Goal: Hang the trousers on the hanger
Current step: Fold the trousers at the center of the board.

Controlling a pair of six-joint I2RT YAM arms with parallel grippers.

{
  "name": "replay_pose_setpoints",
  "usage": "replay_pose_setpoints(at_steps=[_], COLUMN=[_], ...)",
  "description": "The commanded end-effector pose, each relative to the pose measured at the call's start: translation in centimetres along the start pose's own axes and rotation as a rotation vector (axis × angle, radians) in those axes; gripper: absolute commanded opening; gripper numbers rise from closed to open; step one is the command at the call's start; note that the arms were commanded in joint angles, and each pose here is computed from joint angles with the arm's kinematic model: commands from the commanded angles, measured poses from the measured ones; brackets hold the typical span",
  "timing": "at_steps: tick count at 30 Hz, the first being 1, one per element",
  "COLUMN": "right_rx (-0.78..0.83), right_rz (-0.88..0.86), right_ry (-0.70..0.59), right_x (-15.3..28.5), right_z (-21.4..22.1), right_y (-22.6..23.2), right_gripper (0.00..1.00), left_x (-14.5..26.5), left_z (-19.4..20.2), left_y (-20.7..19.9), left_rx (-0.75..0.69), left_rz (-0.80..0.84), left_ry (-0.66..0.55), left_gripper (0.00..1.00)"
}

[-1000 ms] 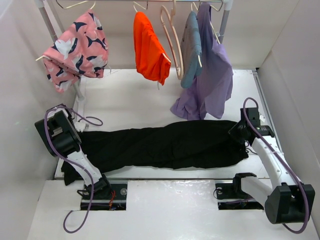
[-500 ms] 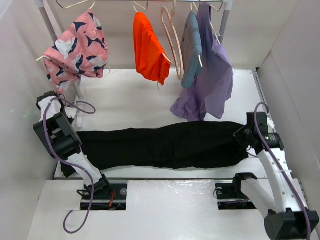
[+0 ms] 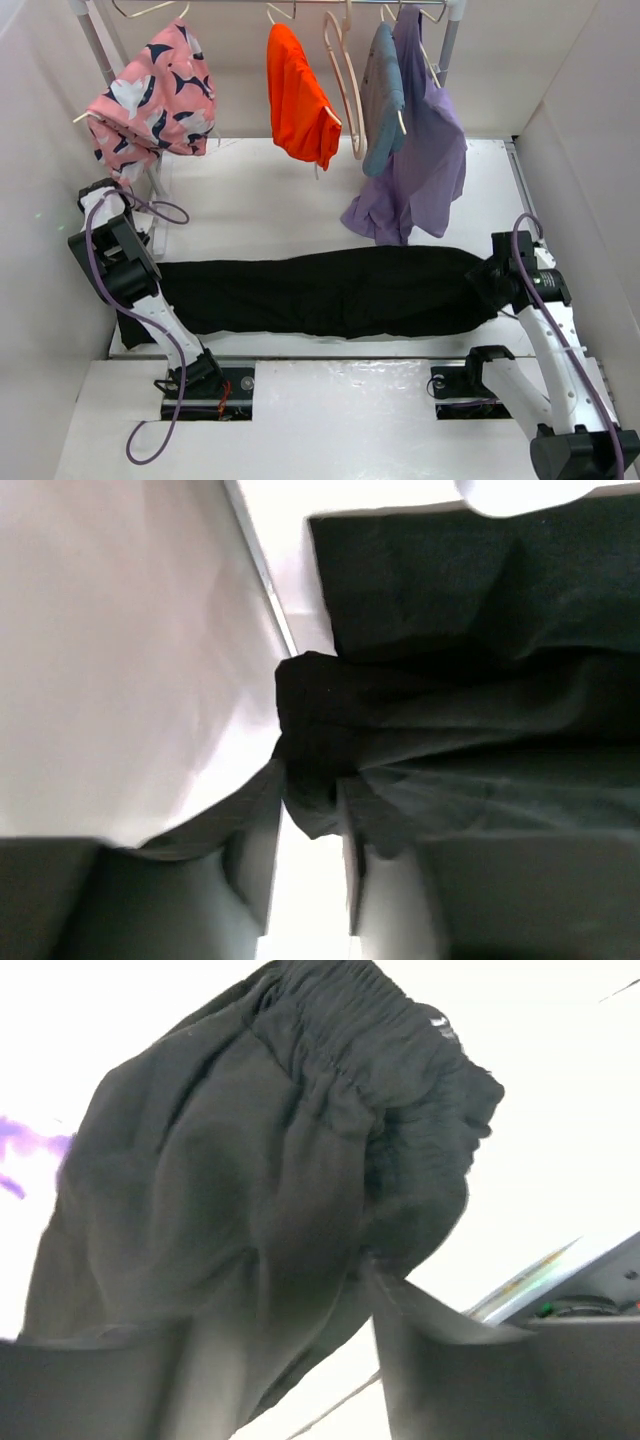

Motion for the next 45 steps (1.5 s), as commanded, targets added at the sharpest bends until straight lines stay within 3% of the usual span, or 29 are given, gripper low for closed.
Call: replay_pose_setpoints(at_steps=[1, 4, 6, 12, 15, 20, 25, 30, 33, 34, 36, 37, 45], right_rx=[-0.026, -0.017, 0.02, 0.151, 0.132, -0.075, -0.183, -0.177, -0.168, -0.157, -0.145, -0.141, -0.188], right_rz=[0.023, 0.032, -0.027, -0.052, -0.001, -0.056, 0.012, 0.115, 0.15, 0.142, 0.153, 0.167, 0.23], right_ry=[-0.098, -0.178, -0.211, -0.175, -0.053, 0.054, 0.135, 0.153, 0.128, 0.113, 0.104, 0.109, 0.189], right_x=[1.3, 2.8, 3.9, 2.5, -0.7, -4.3, -7.6, -8.8, -8.7, -8.3, -7.8, -7.0, -4.6], right_z=[-1.6, -3.0, -3.5, -0.8, 2.0, 3.0, 3.7, 4.3, 3.9, 3.4, 2.9, 2.6, 2.9], right_y=[-0.1, 0.8, 2.3, 7.1, 7.4, 5.2, 1.3, -0.6, -1.1, -0.7, -0.5, -0.3, -0.2], right_gripper=[0.61, 0.73, 0.74, 0.66, 0.49, 0.19, 0.02, 0.0, 0.47, 0.7, 0.93, 1.0, 1.0], left_x=[-0.5, -0.7, -0.6, 0.3, 1.0, 0.9, -0.5, -1.6, -1.6, -1.6, -1.6, -1.7, -0.9], left_z=[0.0, 0.5, 0.6, 0.2, 0.5, 1.5, 2.0, 2.1, 2.0, 2.0, 2.0, 1.9, 0.9], left_y=[-0.3, -0.6, -0.4, 0.3, 0.1, -1.0, -2.6, -3.2, -3.0, -3.0, -3.0, -3.1, -2.1], left_rx=[-0.009, -0.017, -0.028, -0.011, -0.007, -0.025, -0.04, -0.044, -0.041, -0.041, -0.041, -0.041, -0.022], left_rz=[-0.042, -0.035, -0.047, -0.055, -0.058, -0.036, -0.001, 0.008, 0.001, 0.001, 0.001, 0.007, -0.023], left_ry=[0.035, 0.065, 0.079, 0.06, 0.045, 0.064, 0.095, 0.103, 0.097, 0.097, 0.097, 0.09, 0.029], left_gripper=[0.28, 0.35, 0.37, 0.42, 0.42, 0.42, 0.42, 0.43, 0.43, 0.47, 0.47, 0.49, 0.49])
Point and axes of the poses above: each gripper's point midway between its finger pads, its own x axis back along the fingers, its own y axis along the line the jaws close on, z = x × y, the point moved 6 cm from there along x, back along the fingers, and after that the axes turned 10 degrees about -x, right-handed, at the moved point
